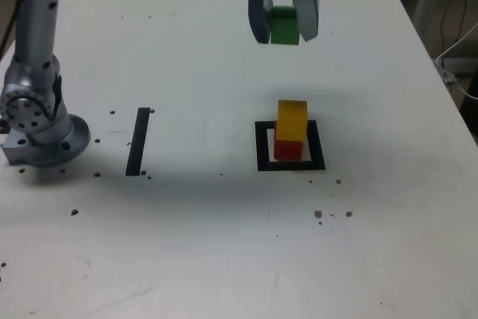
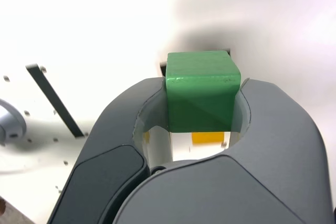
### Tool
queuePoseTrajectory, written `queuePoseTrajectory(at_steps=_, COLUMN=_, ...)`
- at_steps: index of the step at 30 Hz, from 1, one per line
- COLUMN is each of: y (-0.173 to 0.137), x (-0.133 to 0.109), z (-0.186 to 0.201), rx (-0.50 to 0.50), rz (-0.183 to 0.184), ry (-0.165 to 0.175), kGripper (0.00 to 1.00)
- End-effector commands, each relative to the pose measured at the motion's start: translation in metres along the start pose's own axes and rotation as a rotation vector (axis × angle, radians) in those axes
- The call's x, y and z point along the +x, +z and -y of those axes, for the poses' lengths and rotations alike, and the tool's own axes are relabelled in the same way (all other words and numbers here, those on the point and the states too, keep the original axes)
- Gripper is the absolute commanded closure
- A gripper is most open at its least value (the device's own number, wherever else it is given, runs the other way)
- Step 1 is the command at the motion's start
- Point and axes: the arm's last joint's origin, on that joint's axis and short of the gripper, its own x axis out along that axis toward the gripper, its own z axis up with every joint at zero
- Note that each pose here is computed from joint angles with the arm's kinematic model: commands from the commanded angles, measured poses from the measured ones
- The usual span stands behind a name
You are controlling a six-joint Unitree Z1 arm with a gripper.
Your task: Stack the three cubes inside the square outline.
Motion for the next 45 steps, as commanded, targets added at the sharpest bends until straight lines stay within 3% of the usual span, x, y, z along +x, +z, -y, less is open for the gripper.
queuePoseTrajectory(at_steps=1, y=-0.002, x=-0.001, z=0.01, rx=-0.002, rz=0.008, ry=-0.003, kGripper=0.7)
queuePoseTrajectory(at_steps=23, y=0.011, x=0.027, z=0.086, rx=-0.019, rz=-0.002, ry=-0.002, kGripper=0.7)
queuePoseTrajectory(at_steps=43, y=0.022, x=0.047, z=0.095, rx=-0.012, rz=0.001, ry=-0.002, kGripper=0.7)
queuePoseTrajectory(at_steps=45, y=0.022, x=0.049, z=0.095, rx=-0.012, rz=0.002, ry=-0.001, kGripper=0.65)
